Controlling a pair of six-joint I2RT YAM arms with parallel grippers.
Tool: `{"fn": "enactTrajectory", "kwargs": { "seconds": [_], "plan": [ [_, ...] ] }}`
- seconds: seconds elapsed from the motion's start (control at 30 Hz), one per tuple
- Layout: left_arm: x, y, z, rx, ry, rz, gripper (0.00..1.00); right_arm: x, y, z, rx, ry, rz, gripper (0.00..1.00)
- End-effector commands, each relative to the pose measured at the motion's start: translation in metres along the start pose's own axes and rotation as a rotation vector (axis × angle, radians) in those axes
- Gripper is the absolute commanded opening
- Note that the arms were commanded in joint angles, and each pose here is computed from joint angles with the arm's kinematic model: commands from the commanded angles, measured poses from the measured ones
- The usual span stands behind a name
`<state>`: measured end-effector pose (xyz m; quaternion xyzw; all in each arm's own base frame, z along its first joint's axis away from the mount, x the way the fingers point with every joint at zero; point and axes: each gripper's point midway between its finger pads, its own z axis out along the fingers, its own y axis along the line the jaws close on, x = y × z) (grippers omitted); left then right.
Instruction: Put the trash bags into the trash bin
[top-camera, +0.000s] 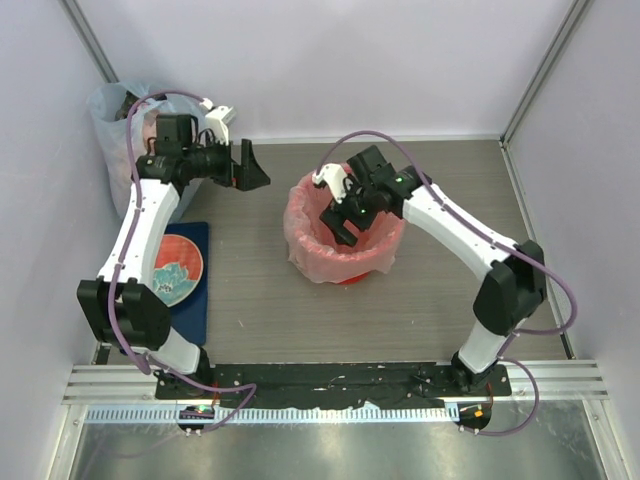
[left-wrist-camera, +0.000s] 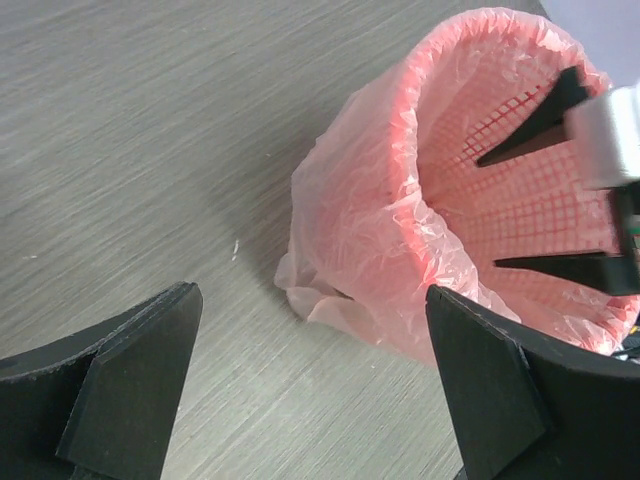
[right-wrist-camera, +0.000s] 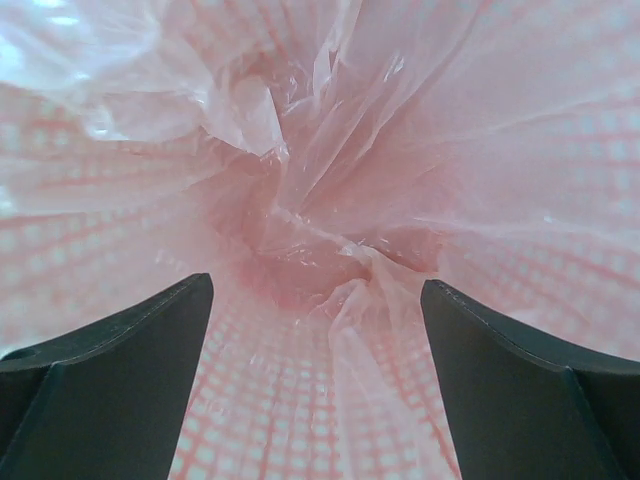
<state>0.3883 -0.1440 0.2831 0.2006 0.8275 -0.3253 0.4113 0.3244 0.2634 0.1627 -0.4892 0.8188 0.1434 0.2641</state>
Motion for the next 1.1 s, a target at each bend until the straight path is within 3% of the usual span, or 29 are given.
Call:
{"fn": "enactTrajectory", "kwargs": {
  "seconds": [0.0,0.2,0.23,0.4,0.53,0.67,0.73,0.93,1.07],
  "plan": [
    [-0.017,0.003,-0.016,-0.072,0.022,0.045,1.00,-0.034,-0.005,-0.042,0.051,-0.146,-0.019,0.92],
    [-0.017,0.011,-0.027,-0.155,0.156,0.075,1.00,-0.071,-0.042,-0.126,0.161,-0.417,0.108,0.93],
    [-0.006,0.020,-0.025,-0.182,0.219,0.029,1.00,-0.081,-0.049,-0.146,0.189,-0.478,0.121,0.93],
    [-0.018,0.035,-0.031,-0.380,0.238,-0.010,1.00,-0.046,-0.115,-0.201,0.337,-0.567,0.374,0.95],
    [-0.006,0.030,-0.015,-0.489,0.268,0.069,1.00,0.024,-0.145,-0.198,0.397,-0.516,0.567,0.96],
    [0.037,0.011,0.016,-0.486,0.336,0.120,1.00,0.088,-0.152,-0.179,0.411,-0.435,0.663,0.96],
    [0.055,0.009,0.024,-0.486,0.366,0.073,1.00,0.114,-0.147,-0.166,0.405,-0.397,0.706,0.96],
    [0.077,0.016,0.025,-0.525,0.383,0.028,1.00,0.129,-0.130,-0.154,0.384,-0.400,0.721,0.96],
    [0.059,0.022,0.020,-0.582,0.326,0.049,1.00,0.127,-0.130,-0.157,0.388,-0.414,0.727,0.96]
  ]
}}
